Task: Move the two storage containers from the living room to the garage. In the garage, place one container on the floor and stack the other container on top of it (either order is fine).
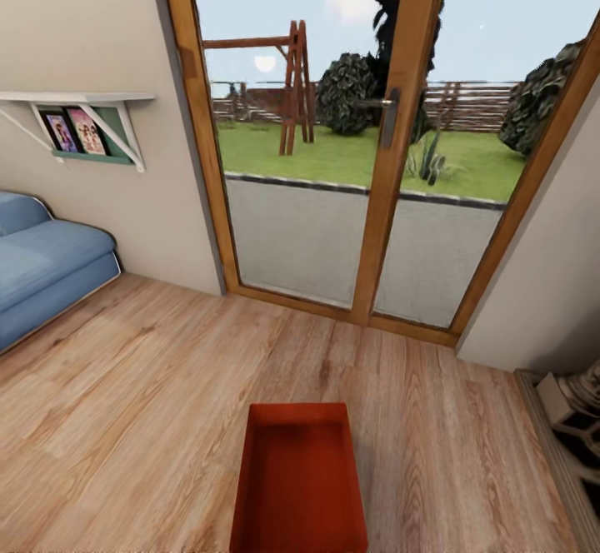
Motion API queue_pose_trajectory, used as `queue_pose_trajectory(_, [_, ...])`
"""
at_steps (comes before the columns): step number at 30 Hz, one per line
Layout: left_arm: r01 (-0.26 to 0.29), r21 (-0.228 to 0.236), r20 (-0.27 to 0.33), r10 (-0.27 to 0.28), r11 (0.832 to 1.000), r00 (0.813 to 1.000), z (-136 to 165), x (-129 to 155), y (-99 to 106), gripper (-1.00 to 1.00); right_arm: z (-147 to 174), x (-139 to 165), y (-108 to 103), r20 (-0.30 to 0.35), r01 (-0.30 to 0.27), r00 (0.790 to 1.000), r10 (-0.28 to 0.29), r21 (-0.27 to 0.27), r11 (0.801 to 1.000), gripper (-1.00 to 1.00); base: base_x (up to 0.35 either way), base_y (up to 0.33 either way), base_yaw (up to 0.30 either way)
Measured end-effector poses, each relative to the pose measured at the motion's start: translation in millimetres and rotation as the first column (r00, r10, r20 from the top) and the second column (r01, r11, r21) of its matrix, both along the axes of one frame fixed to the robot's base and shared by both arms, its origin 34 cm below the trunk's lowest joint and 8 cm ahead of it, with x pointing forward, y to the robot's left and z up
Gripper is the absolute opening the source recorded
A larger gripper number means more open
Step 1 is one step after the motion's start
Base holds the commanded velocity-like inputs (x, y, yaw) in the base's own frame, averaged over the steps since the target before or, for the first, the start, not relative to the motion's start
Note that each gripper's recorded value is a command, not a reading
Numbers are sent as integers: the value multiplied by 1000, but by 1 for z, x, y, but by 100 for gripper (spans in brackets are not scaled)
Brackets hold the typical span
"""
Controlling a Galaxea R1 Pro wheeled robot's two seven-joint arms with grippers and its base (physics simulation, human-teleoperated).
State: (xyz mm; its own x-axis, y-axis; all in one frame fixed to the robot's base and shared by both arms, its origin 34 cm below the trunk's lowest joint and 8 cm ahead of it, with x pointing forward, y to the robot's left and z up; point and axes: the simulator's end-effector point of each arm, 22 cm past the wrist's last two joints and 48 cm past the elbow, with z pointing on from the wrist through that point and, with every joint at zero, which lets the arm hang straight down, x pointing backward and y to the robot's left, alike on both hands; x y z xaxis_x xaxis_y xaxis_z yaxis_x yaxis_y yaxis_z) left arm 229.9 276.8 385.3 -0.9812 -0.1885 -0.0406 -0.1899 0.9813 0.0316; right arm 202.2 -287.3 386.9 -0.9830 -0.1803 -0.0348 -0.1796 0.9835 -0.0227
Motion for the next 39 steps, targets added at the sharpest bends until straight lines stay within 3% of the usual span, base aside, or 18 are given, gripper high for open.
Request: queue_pose_trajectory(39, [0, 0, -62, 0, 1000, 998, -5, -25, 0, 100, -3, -24, -1, -61, 0, 998, -1, -3, 1000, 100, 0, 0, 0])
